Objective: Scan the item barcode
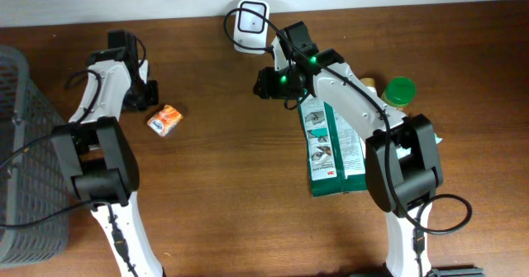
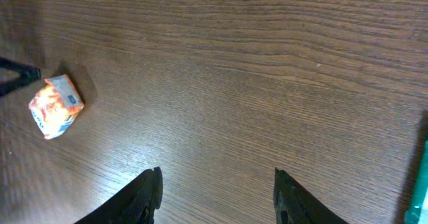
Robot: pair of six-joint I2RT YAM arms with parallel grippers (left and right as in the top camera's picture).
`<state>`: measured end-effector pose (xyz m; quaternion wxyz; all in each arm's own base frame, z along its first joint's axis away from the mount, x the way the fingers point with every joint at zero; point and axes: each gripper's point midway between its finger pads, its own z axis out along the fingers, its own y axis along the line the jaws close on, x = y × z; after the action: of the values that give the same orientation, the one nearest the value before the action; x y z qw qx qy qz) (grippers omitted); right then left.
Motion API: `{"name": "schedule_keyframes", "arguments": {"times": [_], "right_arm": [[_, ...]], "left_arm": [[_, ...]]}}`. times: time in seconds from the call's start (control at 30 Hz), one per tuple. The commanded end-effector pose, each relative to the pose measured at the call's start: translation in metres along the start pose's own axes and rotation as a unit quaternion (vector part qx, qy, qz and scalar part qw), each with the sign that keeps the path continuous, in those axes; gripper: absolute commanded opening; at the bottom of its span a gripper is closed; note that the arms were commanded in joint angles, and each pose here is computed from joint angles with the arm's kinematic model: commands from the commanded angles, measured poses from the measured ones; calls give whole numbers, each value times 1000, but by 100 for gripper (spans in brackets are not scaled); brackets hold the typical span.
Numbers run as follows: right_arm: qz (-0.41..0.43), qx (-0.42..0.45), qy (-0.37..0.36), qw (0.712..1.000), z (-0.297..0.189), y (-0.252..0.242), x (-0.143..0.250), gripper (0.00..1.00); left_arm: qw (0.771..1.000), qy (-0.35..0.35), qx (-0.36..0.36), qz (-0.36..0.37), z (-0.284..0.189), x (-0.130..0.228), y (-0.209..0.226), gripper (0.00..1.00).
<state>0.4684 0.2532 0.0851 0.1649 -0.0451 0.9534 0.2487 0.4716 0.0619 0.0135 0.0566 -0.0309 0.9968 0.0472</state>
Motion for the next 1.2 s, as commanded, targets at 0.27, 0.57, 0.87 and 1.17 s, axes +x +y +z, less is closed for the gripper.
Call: {"name": "schedule_keyframes", "arguments": {"times": [0.27,0.57,0.87,1.17], "right_arm": [[-6,11,-3,1000,1,-2,-2,50],[-42,-12,24,999,6,17,15,51],[-147,-84,75,983,51,86,67,50],[-115,-122,84,982,74,91,71,50]], "left_arm": [[974,116,144,128,-11,75,-176,0],[990,15,130,47,-54,-2,-116,0],[996,-10,88,-12,-44,-20,-48,79],[996,-50,35,-65,-37,-35,47,98]]}}
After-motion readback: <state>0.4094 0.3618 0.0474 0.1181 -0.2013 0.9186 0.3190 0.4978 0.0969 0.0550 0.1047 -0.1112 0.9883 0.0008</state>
